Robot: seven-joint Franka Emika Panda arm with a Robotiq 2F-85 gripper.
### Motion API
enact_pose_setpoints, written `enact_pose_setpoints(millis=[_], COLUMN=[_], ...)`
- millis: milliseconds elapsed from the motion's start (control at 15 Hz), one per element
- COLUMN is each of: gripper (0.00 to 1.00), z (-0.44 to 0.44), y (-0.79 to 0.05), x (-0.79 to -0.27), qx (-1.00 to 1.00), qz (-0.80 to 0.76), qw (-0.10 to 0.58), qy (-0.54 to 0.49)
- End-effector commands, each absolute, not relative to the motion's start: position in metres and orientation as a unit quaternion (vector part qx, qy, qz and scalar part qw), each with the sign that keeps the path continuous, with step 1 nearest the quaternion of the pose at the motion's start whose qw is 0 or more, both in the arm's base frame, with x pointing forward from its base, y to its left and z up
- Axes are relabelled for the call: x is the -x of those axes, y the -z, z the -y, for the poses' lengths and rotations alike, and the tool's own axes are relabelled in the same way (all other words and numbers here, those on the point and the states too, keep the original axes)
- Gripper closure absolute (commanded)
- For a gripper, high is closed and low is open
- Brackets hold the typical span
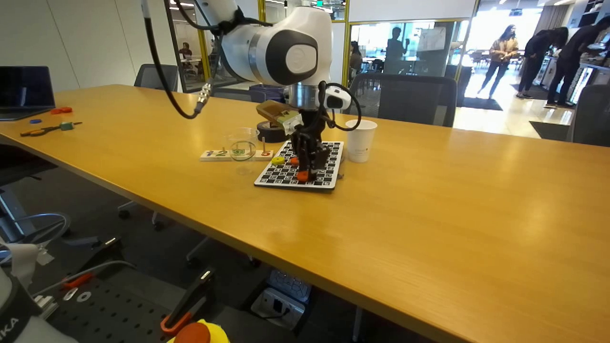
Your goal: Put an orange block in the white cup then a yellow block in the clear cup, then put two orange blocks in the white cup then a yellow block in the clear cup and lastly the orange block in the white cup
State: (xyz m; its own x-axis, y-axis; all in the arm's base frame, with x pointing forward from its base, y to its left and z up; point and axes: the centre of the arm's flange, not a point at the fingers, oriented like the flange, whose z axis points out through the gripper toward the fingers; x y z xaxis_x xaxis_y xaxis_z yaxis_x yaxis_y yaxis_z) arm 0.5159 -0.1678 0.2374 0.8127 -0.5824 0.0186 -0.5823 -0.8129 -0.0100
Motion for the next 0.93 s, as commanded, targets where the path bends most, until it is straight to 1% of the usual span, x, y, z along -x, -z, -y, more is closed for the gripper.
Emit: enact_pose_setpoints(millis=[0, 200, 333, 867], gripper=[0.78, 0.78, 0.78, 0.78], z=[0.166, 0.168, 0.173, 0.202], y=[-0.252, -0.264, -0.279, -0.350], x=[-0.514, -0.517, -0.523, -0.590], qx=[0.948, 0.943, 0.935, 0.908], qz=[-0.317, -0.334, -0.353, -0.400], qw=[0.005, -0.003, -0.005, -0.002], qy=[-0.002, 0.000, 0.021, 0.123])
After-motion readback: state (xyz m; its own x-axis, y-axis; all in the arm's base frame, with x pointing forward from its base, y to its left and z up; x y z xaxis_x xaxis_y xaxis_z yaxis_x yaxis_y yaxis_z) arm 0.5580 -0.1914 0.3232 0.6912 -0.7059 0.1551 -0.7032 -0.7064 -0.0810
